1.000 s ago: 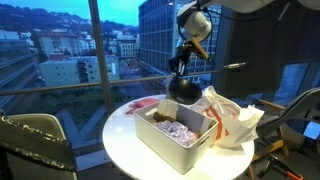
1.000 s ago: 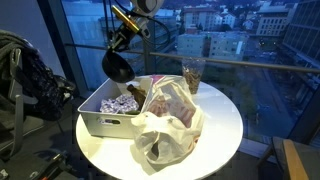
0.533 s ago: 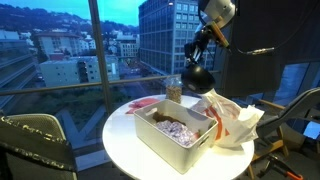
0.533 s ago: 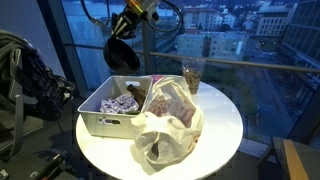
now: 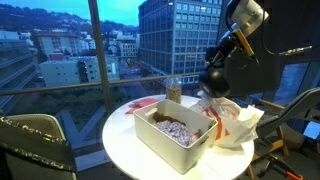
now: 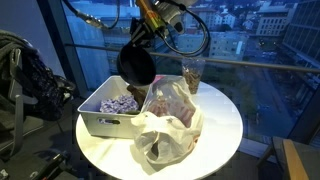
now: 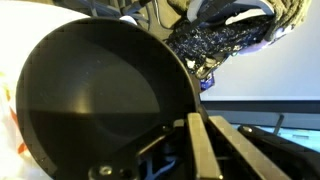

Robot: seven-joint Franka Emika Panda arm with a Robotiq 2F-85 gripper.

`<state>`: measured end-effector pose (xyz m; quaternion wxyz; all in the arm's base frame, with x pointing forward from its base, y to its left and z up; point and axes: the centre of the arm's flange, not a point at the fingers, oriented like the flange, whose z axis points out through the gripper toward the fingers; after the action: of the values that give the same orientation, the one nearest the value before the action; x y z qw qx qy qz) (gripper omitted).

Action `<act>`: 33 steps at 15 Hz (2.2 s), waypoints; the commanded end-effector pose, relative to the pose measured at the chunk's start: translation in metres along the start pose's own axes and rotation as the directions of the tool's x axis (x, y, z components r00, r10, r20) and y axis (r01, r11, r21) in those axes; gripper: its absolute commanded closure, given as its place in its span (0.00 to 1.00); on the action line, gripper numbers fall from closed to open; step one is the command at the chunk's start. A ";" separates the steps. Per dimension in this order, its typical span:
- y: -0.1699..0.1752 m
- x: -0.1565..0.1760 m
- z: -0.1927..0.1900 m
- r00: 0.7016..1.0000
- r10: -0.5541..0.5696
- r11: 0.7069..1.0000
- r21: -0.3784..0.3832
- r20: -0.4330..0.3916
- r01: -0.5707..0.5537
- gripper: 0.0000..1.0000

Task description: Transfer two items from the organization bin to the plastic

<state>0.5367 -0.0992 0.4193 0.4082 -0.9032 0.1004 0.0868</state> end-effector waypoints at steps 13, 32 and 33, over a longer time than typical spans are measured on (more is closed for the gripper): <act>0.110 -0.014 -0.014 0.985 0.035 0.998 0.053 -0.167 -0.026 0.94; 0.076 -0.014 0.041 0.991 0.133 0.981 -0.143 0.011 -0.131 0.12; 0.066 -0.017 0.044 0.989 0.151 0.973 -0.178 -0.002 -0.149 0.05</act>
<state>0.5034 -0.1341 0.3155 0.3696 -0.9115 0.1325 0.1224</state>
